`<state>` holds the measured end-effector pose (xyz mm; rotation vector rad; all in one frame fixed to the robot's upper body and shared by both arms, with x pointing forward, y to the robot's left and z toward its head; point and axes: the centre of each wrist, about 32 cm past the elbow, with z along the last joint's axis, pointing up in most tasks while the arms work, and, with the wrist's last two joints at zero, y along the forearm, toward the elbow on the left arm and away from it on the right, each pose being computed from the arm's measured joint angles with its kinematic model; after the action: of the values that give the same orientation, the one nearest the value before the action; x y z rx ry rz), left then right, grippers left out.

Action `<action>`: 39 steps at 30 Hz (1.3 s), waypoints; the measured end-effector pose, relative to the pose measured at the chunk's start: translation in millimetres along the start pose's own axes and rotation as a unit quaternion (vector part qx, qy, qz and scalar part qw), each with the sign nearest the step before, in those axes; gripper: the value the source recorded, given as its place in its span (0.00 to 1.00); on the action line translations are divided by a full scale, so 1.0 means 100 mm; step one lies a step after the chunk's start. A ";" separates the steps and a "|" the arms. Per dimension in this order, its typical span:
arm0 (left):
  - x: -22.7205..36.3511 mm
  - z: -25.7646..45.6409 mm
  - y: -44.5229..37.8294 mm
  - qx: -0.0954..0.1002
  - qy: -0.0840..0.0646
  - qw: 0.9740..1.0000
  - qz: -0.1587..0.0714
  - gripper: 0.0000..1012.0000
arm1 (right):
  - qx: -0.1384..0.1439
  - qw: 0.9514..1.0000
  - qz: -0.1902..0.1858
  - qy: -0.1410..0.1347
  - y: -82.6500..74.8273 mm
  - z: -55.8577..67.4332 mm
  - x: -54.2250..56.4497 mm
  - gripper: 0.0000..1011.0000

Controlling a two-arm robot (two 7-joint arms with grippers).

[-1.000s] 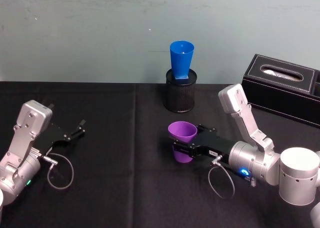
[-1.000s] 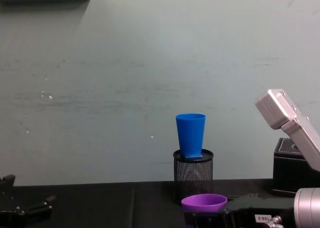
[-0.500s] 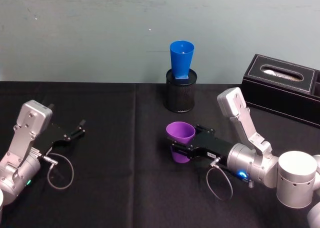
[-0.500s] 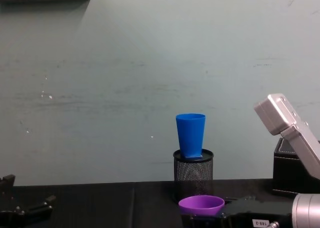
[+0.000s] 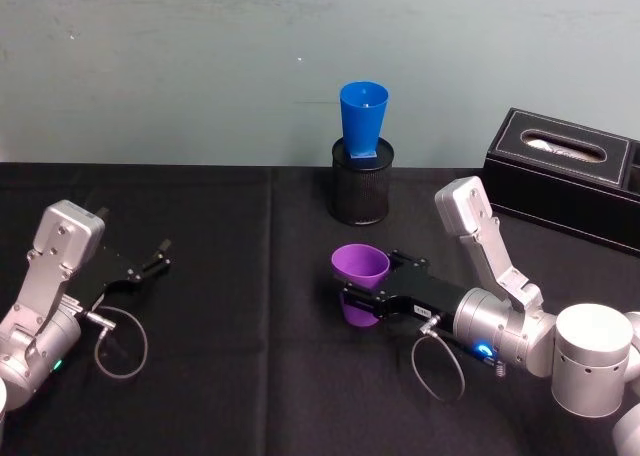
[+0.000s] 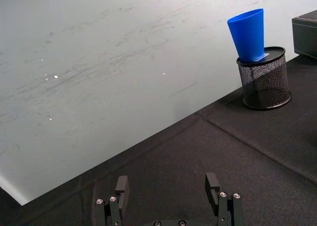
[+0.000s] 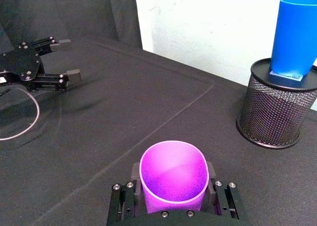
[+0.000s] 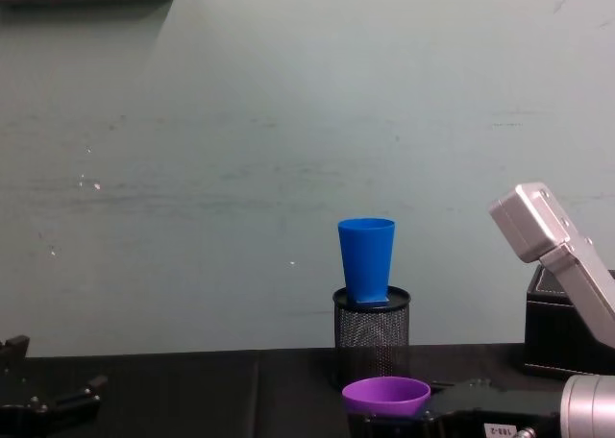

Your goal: Pick up one cup with a gripper and tap it against the other cup.

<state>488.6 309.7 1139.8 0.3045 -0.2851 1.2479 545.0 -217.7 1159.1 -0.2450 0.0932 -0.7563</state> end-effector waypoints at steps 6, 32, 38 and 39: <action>0.000 0.000 0.000 0.000 0.000 1.000 0.000 1.00 | -0.001 1.000 0.000 0.000 0.00 0.00 0.00 0.72; 0.000 0.000 0.000 0.000 0.000 1.000 0.000 1.00 | -0.001 1.000 0.000 -0.002 0.00 0.00 -0.01 0.99; 0.000 0.000 0.000 0.000 0.000 1.000 0.000 1.00 | 0.002 1.000 0.000 -0.006 -0.01 0.00 0.00 0.99; 0.000 0.000 0.000 0.000 0.000 1.000 0.000 1.00 | 0.007 1.000 0.000 -0.010 -0.02 0.01 0.00 0.99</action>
<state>488.6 309.7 1139.8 0.3045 -0.2851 1.2479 543.9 -218.5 1160.2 -0.2403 0.0690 -0.7549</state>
